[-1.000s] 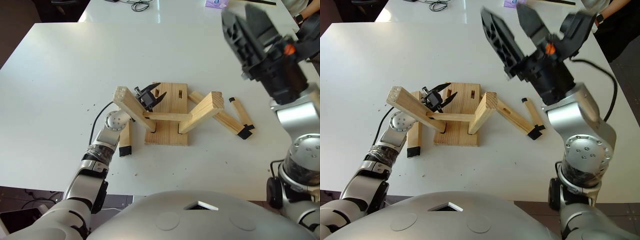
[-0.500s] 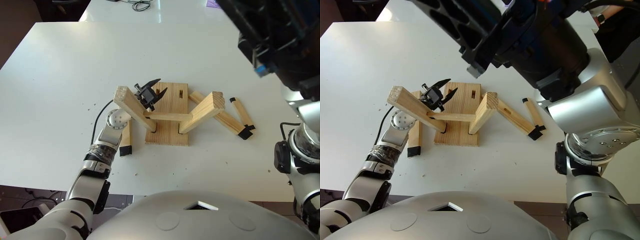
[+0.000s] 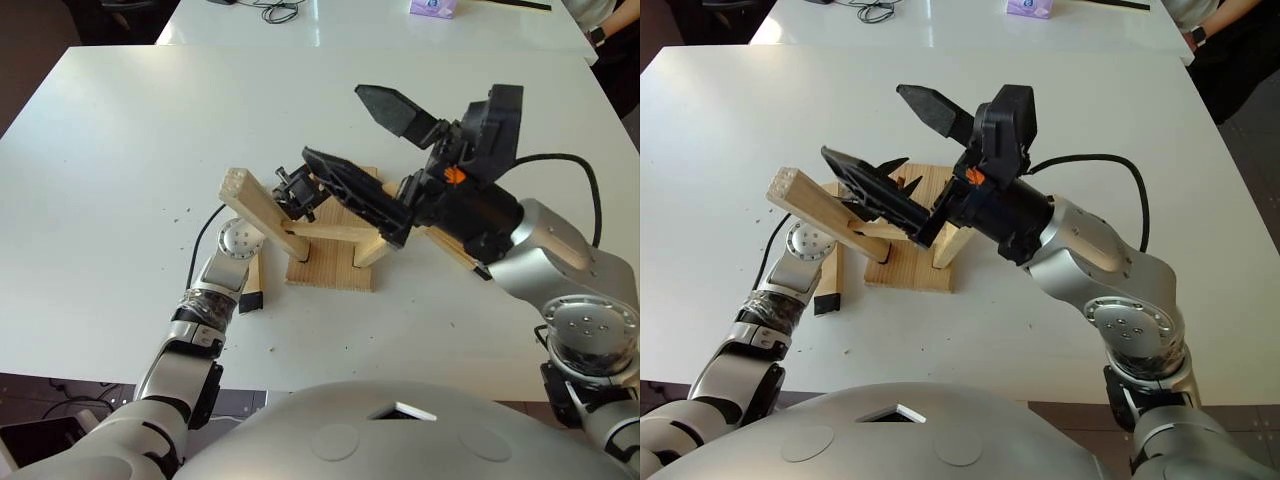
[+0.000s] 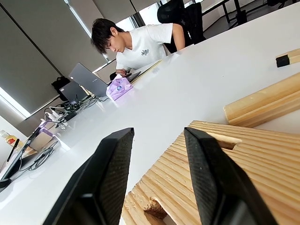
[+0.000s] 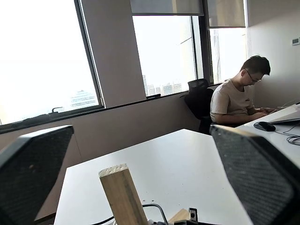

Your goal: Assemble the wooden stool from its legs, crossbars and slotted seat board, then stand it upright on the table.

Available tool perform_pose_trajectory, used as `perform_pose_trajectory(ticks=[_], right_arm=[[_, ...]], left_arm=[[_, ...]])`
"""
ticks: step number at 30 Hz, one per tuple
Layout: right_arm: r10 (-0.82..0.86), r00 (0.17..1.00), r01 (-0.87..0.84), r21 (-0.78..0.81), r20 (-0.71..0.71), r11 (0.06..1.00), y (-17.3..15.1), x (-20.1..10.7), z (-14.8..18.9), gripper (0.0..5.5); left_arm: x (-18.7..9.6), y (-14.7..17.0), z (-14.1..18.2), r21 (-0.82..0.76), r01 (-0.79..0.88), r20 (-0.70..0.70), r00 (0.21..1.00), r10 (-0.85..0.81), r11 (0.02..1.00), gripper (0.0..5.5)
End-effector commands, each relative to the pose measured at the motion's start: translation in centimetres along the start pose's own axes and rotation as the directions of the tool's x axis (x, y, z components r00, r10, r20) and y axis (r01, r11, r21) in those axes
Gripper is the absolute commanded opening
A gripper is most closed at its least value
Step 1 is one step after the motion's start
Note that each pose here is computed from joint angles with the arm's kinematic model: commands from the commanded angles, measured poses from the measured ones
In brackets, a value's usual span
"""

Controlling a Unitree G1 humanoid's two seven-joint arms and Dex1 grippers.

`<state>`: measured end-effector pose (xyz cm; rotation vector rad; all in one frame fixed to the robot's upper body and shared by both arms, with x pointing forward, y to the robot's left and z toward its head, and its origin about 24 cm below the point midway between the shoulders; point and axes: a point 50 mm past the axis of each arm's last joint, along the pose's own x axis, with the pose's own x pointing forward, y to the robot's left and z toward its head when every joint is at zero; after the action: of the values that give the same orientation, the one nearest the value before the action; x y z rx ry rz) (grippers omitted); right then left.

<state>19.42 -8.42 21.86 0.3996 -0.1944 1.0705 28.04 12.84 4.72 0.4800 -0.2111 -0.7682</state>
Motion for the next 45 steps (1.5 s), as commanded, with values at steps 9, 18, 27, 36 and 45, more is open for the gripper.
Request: perform_pose_trajectory(ticks=[9,18,27,36,45], right_arm=[[0.142,0.97,-0.19,0.255,0.196,0.948,0.1,-3.4,7.6,5.39],[0.388,0.913,-0.27,0.527,-0.125,0.806,-2.2,-9.2,4.2,5.39],[0.339,0.772,0.014,0.548,-0.538,0.836,-3.2,-13.6,-1.9,5.39],[0.217,0.701,-0.049,0.259,-0.679,0.965,-3.3,-10.5,-8.2,4.33],[0.198,0.64,-0.141,0.139,-0.742,0.98,-1.6,-9.7,-11.2,3.47]], left_arm=[[-2.2,-0.6,-2.5,0.025,0.047,-0.129,0.991,-0.043,0.999,1.99],[-1.8,-0.7,-2.2,0.048,0.14,-0.107,0.985,-0.134,0.989,1.99],[-0.5,0.2,-1.6,0.068,0.179,-0.078,0.982,-0.174,0.981,1.99],[0.3,-0.4,-1.3,0.066,0.191,-0.054,0.981,-0.187,0.979,1.99],[0.5,-1.0,-1.5,0.062,0.204,-0.056,0.978,-0.201,0.977,1.99]])
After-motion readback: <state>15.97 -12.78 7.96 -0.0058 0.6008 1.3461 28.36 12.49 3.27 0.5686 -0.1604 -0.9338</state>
